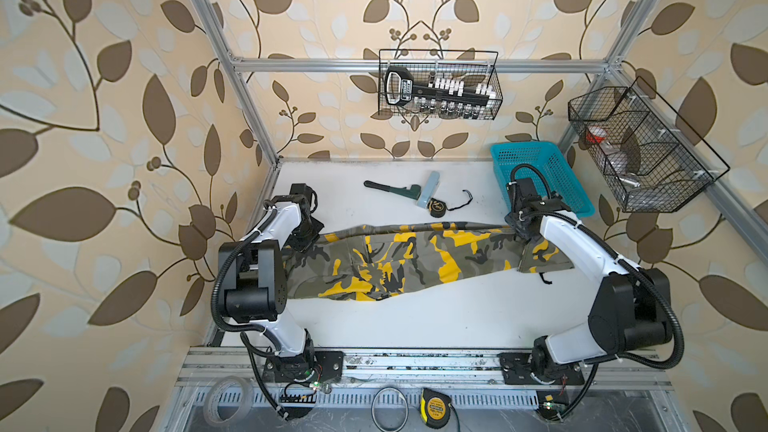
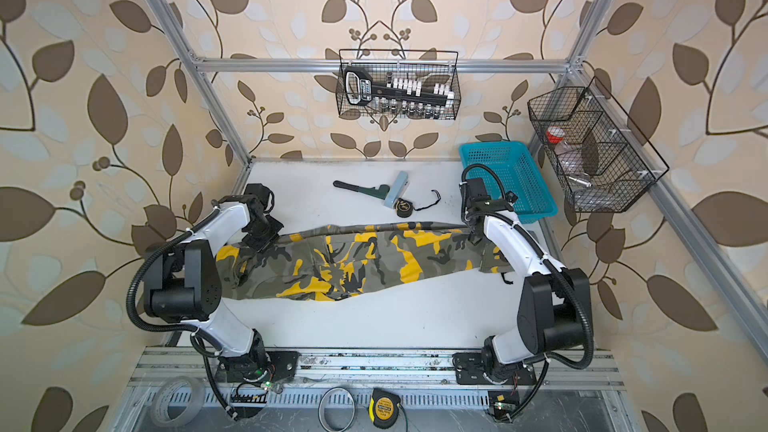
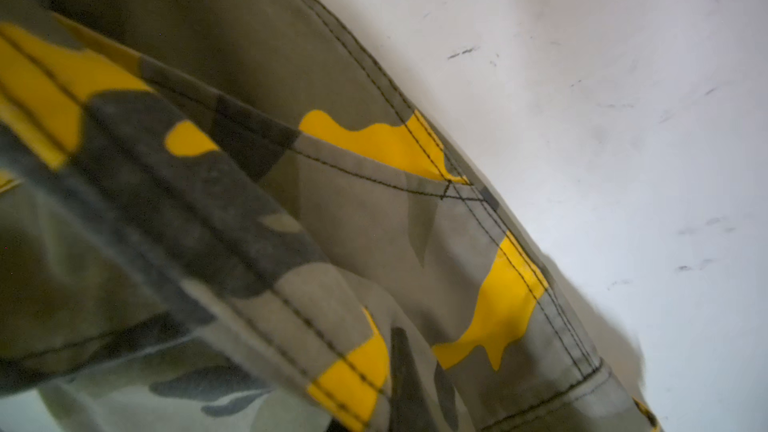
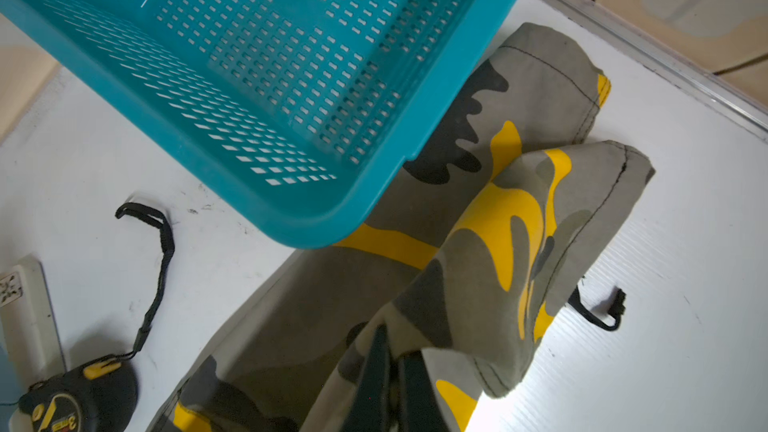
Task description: Fold and stack the trousers
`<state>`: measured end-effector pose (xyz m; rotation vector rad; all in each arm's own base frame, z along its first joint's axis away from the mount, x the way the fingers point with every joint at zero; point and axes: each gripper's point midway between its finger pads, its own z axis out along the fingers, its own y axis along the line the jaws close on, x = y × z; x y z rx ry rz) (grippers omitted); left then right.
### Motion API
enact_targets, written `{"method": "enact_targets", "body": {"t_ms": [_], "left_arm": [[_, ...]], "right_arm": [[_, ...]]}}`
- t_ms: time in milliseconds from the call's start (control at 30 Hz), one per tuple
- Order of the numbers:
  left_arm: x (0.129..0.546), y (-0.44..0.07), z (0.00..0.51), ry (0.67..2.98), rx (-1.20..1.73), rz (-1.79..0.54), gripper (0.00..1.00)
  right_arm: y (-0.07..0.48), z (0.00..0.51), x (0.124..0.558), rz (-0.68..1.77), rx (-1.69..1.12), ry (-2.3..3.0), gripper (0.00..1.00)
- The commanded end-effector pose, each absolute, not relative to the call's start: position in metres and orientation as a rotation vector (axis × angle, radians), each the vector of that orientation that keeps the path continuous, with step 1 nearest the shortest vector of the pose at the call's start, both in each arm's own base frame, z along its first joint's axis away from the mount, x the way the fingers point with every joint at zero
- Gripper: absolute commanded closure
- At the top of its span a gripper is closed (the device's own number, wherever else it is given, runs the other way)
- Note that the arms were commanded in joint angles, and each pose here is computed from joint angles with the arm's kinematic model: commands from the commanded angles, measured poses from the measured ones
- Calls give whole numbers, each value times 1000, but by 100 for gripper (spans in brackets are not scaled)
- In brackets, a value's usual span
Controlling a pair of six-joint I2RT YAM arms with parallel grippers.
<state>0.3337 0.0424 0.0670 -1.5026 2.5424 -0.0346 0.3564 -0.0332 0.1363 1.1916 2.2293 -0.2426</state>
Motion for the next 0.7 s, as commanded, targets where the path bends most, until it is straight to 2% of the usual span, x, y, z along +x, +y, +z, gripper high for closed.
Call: {"method": "enact_targets", "body": {"t_ms": [0,67,167,233,333,367,533,667], "left_arm": [[350,49,75,2496,-1483,-7,97],[354,50,74,2497,-1477,-8,96],[359,49,77,2495,-1465,-22,86],[362,49,80,2496,-1447,-33,77],[362,49,90,2497,-1409,-33,53],[360,50,95,2495,-1397,-31,49],[349,30,118,2502,-1314,-107,39],[333,-5,125,2546,-1212,-159,38]], "right_arm": [[-47,151,374,-316,1155,2135,96],[-47,147,381,-324,1148,2130,93],[-42,136,393,-311,1118,2150,87],[-38,131,401,-304,1074,2161,82],[-36,131,408,-317,1010,2175,66],[-37,133,408,-333,993,2175,62],[-40,143,399,-366,924,2188,55],[-38,158,382,-329,856,2206,53]]}}
